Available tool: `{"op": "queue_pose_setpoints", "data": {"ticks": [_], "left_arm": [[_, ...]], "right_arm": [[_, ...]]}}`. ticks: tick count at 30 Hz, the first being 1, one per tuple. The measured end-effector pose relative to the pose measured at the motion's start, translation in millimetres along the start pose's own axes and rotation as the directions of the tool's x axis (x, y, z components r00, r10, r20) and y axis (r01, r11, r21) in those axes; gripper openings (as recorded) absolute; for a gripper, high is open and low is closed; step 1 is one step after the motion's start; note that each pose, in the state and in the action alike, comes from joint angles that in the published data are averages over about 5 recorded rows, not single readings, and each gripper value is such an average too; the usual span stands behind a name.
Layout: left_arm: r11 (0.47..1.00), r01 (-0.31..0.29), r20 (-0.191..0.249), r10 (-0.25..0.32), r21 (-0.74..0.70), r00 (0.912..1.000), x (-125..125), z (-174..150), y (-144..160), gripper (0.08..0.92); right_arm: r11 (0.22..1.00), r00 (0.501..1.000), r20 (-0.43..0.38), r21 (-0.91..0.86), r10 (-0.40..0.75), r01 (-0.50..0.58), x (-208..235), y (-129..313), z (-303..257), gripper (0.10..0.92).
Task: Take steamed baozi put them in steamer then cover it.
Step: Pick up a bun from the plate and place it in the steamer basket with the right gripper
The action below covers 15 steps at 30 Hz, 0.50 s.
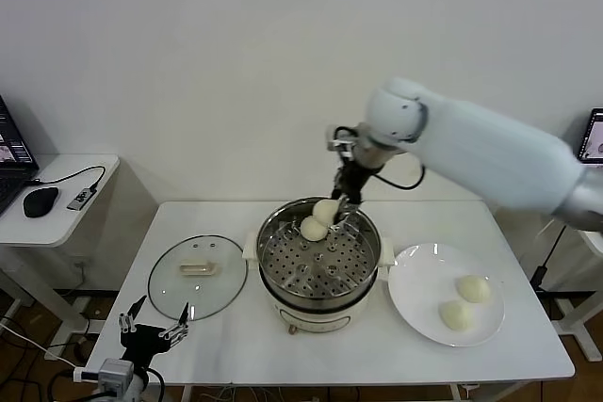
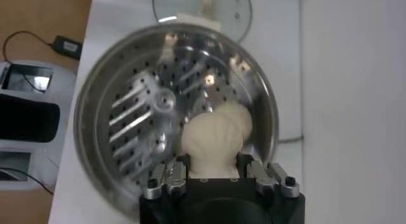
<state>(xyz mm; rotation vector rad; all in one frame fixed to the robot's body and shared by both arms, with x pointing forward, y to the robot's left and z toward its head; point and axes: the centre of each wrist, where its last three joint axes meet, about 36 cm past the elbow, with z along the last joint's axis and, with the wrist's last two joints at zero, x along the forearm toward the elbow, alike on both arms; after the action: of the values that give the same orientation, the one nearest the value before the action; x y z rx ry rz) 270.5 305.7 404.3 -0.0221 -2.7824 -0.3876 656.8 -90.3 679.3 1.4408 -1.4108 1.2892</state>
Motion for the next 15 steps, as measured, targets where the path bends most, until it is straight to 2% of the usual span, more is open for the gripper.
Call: {"op": "queue_pose_setpoints", "data": {"ticks": [15], "left_arm": [[1.000,0.006,-0.008,-0.006,0.014,0.9999,-6,6,4,0.823]], "right_arm": [[0.998,0.998,-0.023,0.024,-0.053,0.053,-81,-3,-48,0.475]]}}
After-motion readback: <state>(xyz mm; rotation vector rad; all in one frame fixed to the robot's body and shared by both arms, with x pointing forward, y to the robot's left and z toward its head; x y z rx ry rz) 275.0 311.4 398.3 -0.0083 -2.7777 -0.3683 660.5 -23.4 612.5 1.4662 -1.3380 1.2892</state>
